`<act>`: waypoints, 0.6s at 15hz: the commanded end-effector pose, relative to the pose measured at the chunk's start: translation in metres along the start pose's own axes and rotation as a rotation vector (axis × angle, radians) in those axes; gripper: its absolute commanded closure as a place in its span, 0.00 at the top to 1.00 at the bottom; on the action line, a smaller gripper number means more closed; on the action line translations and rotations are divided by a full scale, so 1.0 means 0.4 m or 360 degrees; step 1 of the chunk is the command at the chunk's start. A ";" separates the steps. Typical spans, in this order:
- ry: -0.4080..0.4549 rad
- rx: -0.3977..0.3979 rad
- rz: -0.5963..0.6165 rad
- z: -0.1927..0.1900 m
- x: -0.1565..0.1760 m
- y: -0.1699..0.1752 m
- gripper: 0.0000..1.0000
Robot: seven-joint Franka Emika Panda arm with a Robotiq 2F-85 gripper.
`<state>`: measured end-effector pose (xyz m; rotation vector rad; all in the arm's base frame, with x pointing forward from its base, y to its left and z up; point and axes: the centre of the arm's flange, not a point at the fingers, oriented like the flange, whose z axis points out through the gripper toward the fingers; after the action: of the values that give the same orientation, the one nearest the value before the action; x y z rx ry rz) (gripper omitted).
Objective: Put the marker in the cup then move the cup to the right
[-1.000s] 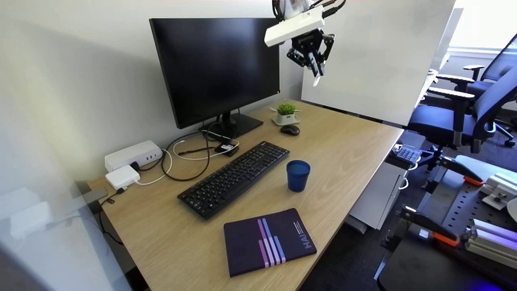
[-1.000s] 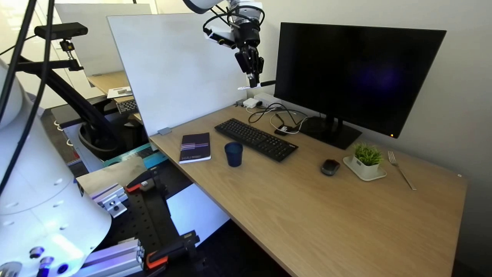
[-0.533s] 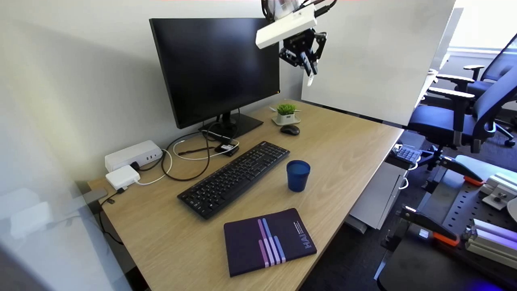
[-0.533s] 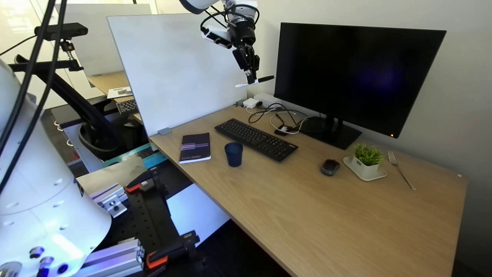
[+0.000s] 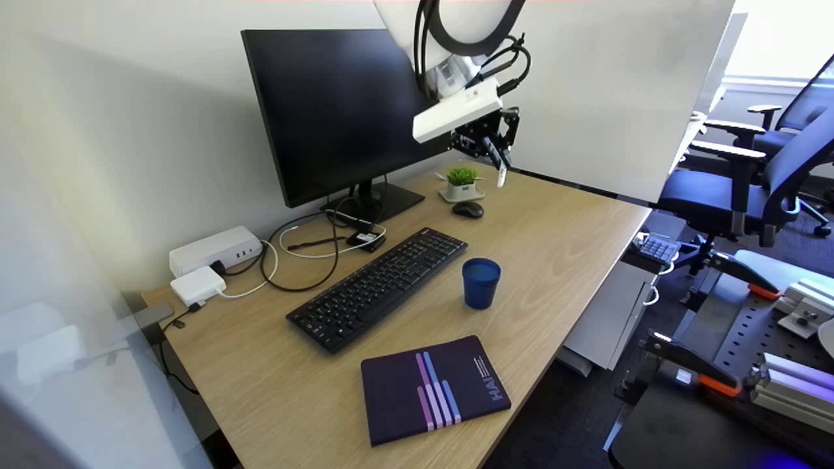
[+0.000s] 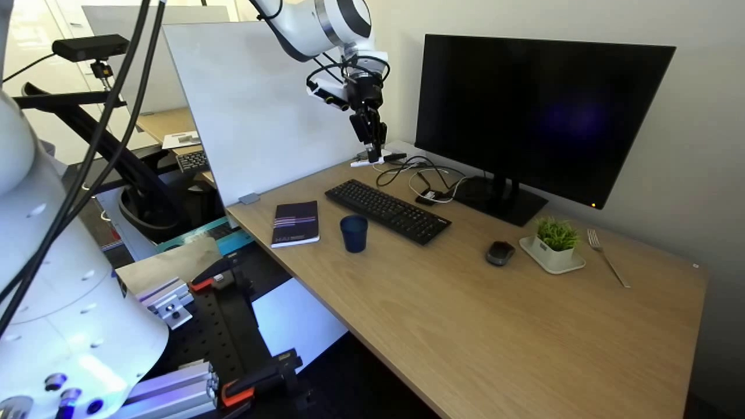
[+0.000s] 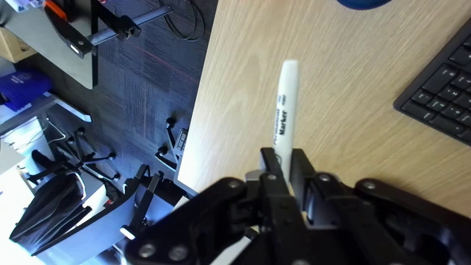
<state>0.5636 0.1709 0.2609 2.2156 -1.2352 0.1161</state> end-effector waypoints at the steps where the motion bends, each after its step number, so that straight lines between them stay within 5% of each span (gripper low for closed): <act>1: -0.0018 -0.0020 -0.0024 0.033 -0.019 -0.035 0.03; 9: 0.0045 -0.0083 -0.0118 0.085 -0.107 -0.006 0.03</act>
<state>0.5506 0.1850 0.2153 2.2077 -1.1586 0.0586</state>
